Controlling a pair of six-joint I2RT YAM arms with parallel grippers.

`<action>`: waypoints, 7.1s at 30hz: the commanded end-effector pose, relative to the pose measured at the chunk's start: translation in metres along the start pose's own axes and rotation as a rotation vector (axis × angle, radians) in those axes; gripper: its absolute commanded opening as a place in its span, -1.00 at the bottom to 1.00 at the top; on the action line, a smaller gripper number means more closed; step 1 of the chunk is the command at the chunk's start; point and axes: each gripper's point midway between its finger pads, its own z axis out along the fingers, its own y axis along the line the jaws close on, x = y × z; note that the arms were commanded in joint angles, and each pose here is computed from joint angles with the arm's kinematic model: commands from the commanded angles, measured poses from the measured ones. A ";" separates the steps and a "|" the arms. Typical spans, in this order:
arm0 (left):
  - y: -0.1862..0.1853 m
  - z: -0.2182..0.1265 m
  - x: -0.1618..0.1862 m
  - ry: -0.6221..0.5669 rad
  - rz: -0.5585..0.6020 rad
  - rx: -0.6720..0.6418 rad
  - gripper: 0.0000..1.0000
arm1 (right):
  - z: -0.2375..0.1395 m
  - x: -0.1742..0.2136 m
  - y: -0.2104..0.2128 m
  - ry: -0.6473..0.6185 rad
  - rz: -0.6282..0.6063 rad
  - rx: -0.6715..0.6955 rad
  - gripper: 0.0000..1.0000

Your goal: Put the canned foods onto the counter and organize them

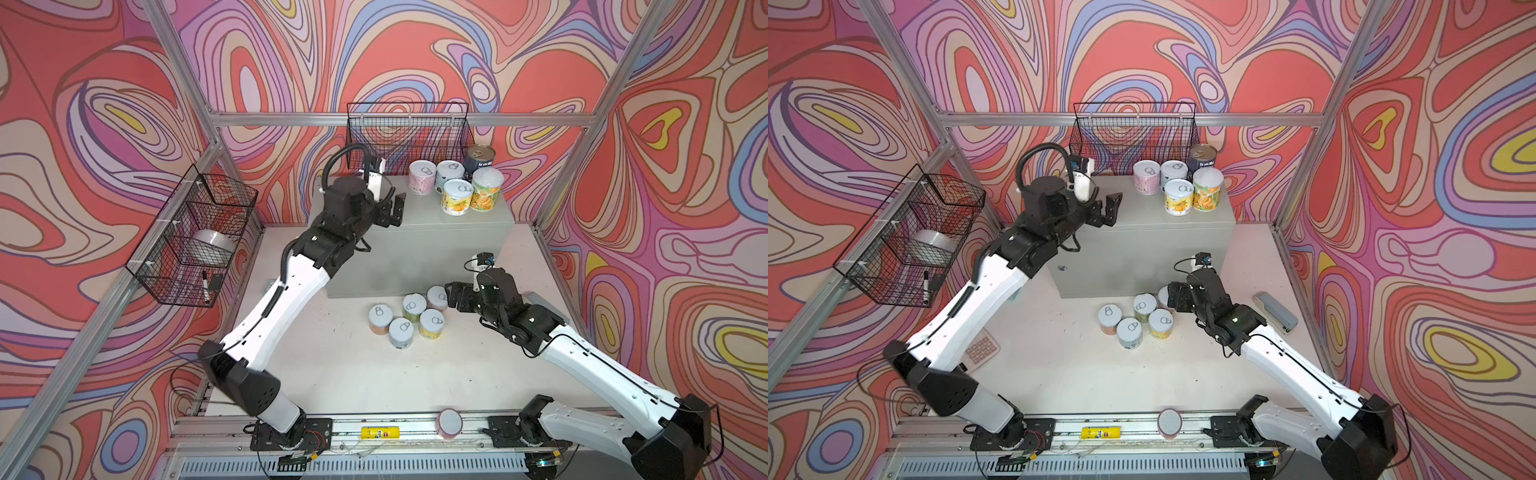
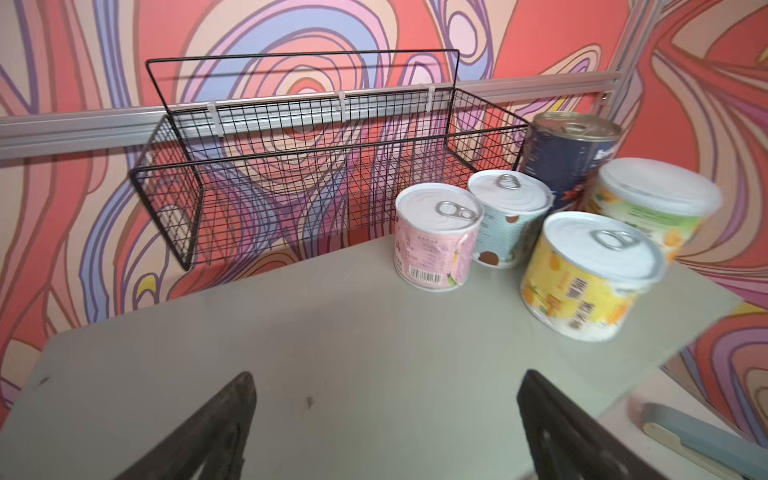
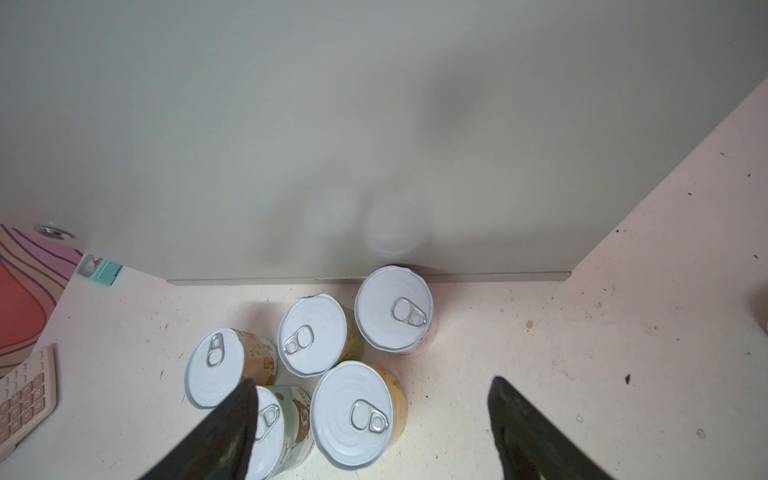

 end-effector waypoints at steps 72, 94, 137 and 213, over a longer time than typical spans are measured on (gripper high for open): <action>-0.093 -0.089 0.382 0.425 -0.132 0.126 0.94 | 0.009 0.141 0.015 0.079 -0.073 -0.045 0.82; -0.109 -0.038 0.422 0.466 -0.196 0.032 0.85 | 0.011 0.152 -0.004 0.078 -0.047 0.004 0.82; -0.098 -0.078 0.393 0.485 -0.053 -0.012 -1.00 | 0.015 0.153 -0.006 0.072 -0.046 0.027 0.81; -0.053 0.105 0.035 0.272 -0.021 0.014 -1.00 | 0.023 0.058 -0.032 0.024 0.037 0.108 0.87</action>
